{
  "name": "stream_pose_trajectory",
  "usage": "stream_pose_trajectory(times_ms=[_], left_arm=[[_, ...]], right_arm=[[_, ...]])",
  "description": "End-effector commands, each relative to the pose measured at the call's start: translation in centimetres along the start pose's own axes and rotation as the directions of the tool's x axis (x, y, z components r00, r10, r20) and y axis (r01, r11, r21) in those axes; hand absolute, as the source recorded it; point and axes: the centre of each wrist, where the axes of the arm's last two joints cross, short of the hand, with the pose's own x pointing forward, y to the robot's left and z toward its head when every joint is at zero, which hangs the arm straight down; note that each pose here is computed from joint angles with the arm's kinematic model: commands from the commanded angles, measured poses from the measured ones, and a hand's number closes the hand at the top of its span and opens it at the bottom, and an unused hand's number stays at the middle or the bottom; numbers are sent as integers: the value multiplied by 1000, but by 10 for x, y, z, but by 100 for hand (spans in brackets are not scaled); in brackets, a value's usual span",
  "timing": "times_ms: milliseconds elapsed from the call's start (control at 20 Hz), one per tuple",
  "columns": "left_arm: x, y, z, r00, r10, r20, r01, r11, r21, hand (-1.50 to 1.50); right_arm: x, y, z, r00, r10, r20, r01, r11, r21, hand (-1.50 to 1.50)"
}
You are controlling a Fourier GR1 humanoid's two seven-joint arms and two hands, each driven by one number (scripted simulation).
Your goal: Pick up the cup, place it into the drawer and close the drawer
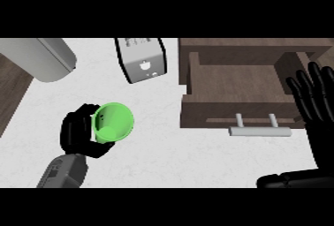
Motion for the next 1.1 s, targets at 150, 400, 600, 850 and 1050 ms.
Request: stream_pose_trajectory(times_ms=[150, 400, 600, 850, 1050], left_arm=[[42, -47, -43, 997, 74, 28, -71, 993, -93, 150], [61, -99, -89, 995, 86, 41, -81, 990, -113, 150], [87, -121, -114, 997, 52, 59, -44, 991, -128, 150], [115, -161, -162, 998, 14, 60, -5, 990, -140, 150], [109, -164, -175, 998, -21, 54, 30, 986, -165, 150]], right_arm=[[-13, -7, 15, 1000, -11, -2, 11, 1000, 8, -150], [-12, 4, 0, 1000, -7, 9, 7, 1000, -16, -150], [-5, -1, 2, 1000, 20, 3, -20, 1000, 7, -150], [-4, 12, -2, 1000, 4, 0, -4, 1000, 21, -150], [-1, 4, -1, 1000, 4, 6, -4, 1000, -6, -150]])
